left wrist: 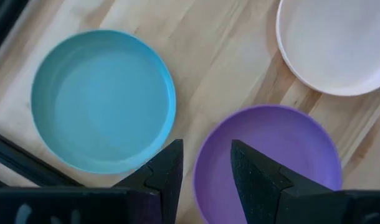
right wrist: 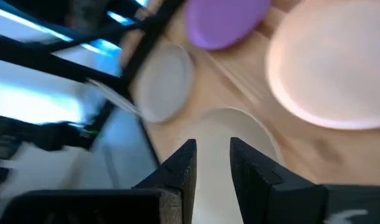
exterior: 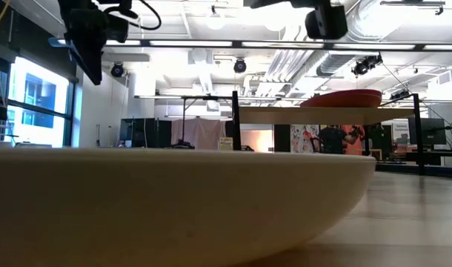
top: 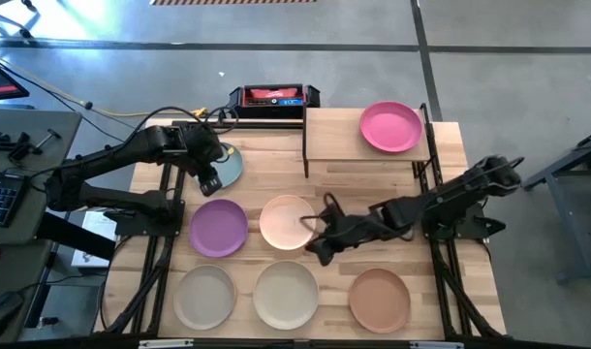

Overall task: Place and stack plates onto a shelf
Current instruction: Stack the white plate on top of the pink plate on the shelf

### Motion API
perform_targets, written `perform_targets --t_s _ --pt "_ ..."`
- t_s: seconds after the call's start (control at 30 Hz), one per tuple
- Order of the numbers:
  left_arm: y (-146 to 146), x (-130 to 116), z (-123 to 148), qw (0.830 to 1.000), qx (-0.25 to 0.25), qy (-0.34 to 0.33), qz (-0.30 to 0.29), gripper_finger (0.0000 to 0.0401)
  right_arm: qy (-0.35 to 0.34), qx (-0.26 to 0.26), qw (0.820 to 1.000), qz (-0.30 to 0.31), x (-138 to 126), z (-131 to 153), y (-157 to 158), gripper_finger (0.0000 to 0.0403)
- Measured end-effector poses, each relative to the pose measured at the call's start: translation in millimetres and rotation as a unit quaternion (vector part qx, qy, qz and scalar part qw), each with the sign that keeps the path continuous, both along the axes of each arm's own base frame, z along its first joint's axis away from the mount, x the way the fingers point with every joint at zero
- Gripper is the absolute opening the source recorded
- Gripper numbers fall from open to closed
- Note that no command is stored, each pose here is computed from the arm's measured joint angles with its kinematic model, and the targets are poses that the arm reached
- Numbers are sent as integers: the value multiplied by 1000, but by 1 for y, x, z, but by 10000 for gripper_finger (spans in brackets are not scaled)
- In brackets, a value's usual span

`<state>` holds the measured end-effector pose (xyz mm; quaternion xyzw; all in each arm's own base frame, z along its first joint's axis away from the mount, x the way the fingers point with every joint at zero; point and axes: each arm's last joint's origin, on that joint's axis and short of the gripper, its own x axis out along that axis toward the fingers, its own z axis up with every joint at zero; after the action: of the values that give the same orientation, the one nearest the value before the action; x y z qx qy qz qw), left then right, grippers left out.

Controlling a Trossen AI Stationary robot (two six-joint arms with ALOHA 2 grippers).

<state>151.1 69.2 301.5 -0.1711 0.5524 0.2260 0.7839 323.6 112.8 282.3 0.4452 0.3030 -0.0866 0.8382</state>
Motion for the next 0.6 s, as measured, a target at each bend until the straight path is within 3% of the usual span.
perform_targets --t_s 0.2,0.6 --pt "-6 -2 -1 1000 -12 21 0 124 140 -44 989 24 19 -3 8 78" --pt "-21 3 -2 999 -20 21 -22 124 222 -32 971 78 51 -49 23 78"
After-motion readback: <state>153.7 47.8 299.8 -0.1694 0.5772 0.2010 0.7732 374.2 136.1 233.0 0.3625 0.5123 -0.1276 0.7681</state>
